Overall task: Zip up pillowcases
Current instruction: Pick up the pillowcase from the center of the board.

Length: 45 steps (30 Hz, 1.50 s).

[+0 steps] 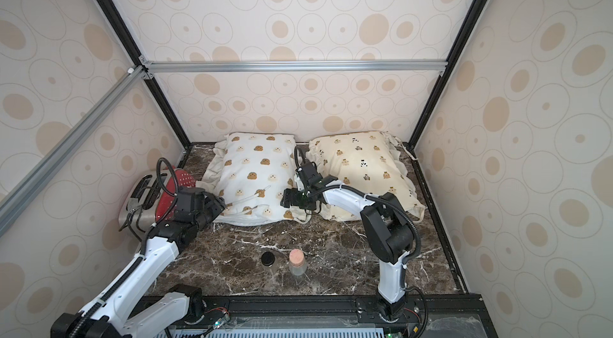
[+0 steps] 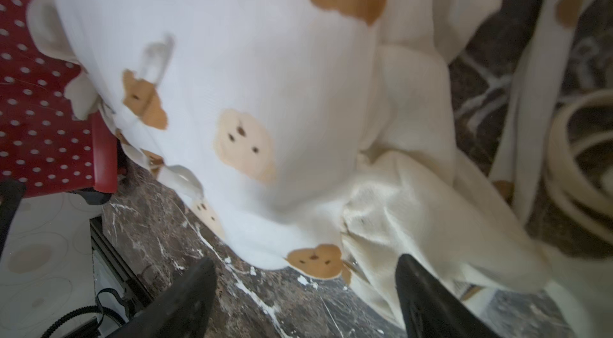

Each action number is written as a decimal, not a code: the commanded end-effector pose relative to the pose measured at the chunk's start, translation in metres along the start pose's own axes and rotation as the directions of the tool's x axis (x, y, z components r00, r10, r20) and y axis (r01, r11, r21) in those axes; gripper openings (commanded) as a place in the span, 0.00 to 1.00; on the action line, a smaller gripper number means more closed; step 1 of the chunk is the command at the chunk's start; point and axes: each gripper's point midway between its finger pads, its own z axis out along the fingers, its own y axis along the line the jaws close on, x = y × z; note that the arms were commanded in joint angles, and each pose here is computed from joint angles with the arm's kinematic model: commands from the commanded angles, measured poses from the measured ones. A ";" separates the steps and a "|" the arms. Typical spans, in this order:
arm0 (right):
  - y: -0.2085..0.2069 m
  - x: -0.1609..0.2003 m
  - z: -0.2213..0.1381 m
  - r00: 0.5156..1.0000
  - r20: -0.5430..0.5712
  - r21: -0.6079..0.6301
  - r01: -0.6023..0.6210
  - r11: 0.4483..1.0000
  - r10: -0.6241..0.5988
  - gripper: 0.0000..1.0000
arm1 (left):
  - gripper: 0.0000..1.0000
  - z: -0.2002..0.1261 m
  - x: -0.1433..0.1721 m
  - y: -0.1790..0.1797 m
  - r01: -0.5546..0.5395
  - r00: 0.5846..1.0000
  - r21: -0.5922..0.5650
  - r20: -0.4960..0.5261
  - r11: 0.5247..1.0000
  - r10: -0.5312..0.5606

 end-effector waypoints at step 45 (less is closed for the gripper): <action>-0.050 -0.039 -0.065 0.991 0.131 0.037 -0.025 0.999 0.020 0.00 | 0.66 0.012 0.049 0.006 -0.053 0.978 0.084 -0.195 0.995 0.068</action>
